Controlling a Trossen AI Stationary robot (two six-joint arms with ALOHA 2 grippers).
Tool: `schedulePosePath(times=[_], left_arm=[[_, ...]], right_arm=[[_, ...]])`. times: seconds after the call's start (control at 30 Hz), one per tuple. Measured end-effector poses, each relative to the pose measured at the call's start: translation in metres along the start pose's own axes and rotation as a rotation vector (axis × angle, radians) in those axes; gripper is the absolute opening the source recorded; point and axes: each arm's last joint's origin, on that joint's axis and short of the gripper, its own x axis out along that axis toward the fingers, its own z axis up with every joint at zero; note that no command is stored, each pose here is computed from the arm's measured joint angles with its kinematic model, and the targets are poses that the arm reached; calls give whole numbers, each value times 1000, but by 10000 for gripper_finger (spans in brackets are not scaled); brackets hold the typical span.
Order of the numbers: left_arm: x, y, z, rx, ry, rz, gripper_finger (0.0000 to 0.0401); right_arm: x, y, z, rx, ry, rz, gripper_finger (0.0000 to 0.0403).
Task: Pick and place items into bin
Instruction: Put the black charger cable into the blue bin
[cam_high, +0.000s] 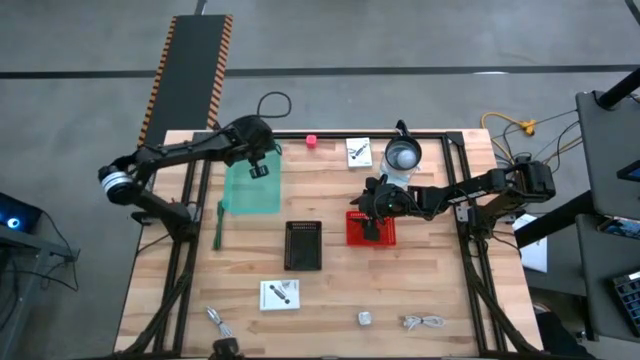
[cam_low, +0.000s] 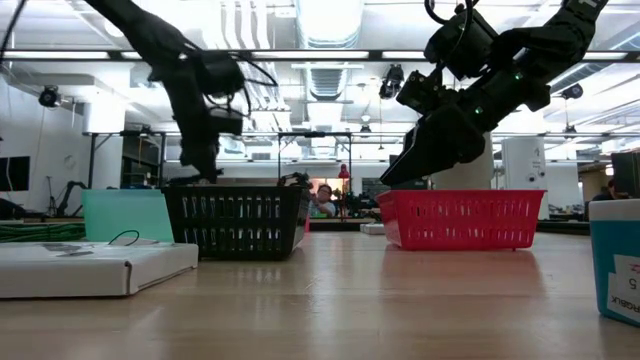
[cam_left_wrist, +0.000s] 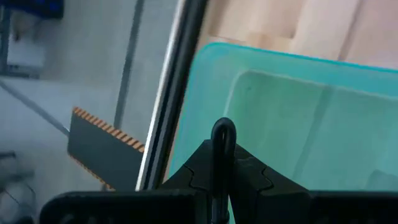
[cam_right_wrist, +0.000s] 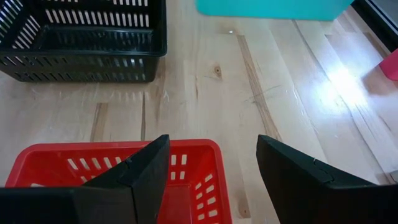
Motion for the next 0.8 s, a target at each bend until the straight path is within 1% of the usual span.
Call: schedulePosePath(times=[0.17,0.33,0.57,0.8], left_arm=[[21,-5,8,112,20,-77,12],[39,-8,12,186,73,-91,12],[53,-1,12,182,133,-103,12],[57,5,7,185,183,-106,12]], right_arm=[[0,0,0,12,1,-1,224],[0,0,0,26,0,-2,224],[0,-1,0,26,2,-18,224],[0,-1,0,22,1,-18,224]])
